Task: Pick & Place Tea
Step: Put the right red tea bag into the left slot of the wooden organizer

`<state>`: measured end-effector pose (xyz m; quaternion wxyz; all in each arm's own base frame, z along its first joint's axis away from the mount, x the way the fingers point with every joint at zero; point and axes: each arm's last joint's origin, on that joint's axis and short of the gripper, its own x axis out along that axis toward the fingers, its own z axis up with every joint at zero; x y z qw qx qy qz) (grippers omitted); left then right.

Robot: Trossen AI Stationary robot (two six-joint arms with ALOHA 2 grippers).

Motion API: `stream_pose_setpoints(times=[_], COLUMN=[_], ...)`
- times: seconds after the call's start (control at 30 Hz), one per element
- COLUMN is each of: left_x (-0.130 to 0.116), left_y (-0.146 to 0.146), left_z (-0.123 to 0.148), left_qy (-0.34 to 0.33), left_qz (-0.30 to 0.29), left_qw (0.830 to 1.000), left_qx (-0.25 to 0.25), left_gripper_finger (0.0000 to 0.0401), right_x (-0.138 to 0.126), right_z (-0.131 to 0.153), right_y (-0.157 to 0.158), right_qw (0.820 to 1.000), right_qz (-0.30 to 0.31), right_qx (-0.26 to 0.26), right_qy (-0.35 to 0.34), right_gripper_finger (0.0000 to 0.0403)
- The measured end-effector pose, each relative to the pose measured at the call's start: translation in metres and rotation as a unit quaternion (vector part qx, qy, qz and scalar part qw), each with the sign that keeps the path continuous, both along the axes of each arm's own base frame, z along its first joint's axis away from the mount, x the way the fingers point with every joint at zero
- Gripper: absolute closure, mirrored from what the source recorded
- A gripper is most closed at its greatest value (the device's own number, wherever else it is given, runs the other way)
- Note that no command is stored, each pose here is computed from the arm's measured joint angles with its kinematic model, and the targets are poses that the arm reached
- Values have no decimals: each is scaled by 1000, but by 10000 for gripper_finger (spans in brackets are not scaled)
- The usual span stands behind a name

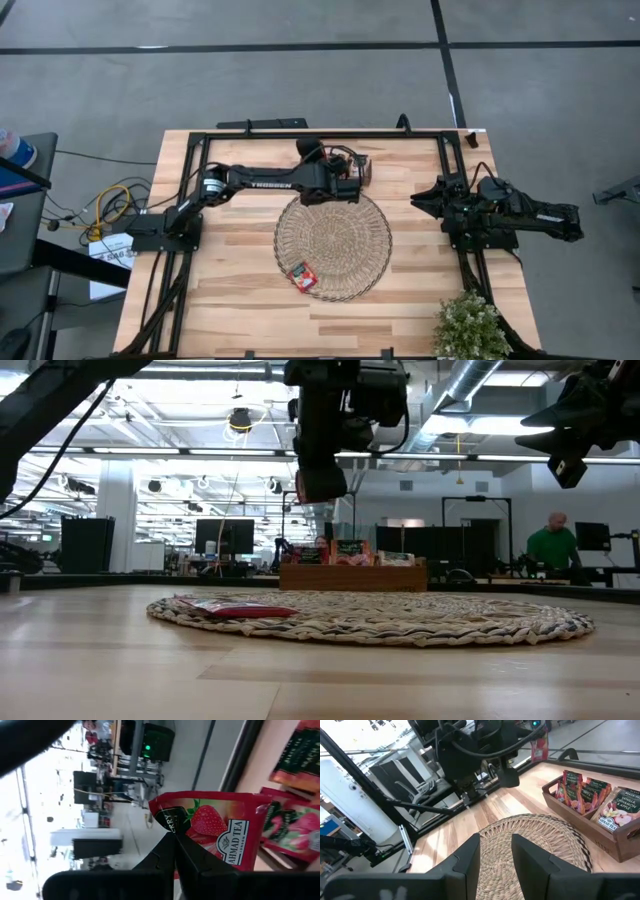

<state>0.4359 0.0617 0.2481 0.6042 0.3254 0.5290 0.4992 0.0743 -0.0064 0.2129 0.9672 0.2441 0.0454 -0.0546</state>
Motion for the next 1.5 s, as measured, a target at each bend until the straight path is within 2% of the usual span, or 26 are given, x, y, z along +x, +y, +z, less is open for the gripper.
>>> stream_pose_setpoints(times=[0.1, 0.23, 0.53, 0.93, 1.27, 1.5], left_x=[-2, -4, -7, -10, -6, -4], left_y=[-1, -2, 7, 22, 22, 23], left_z=[-7, -28, -68, -90, -90, -98], left_qy=[-9, 0, 22, 58, 38, 65], left_qz=[6, 8, -1, -9, -11, -14], left_qw=[1000, 998, 999, 998, 999, 998], left_qx=[-12, -56, -39, -32, -29, -12], left_gripper_finger=[401, 401, 401, 401, 401, 401], right_x=[0, 0, 0, 0, 0, 0], right_z=[0, 0, 0, 0, 0, 0], right_y=[0, 0, 0, 0, 0, 0], right_qw=[1000, 1000, 1000, 1000, 1000, 1000], right_qz=[0, 0, 0, 0, -1, 0], right_qx=[0, 0, 0, 0, 0, 0], right_qy=[0, 0, 0, 0, 0, -1], right_gripper_finger=[300, 300, 300, 300, 300, 300])
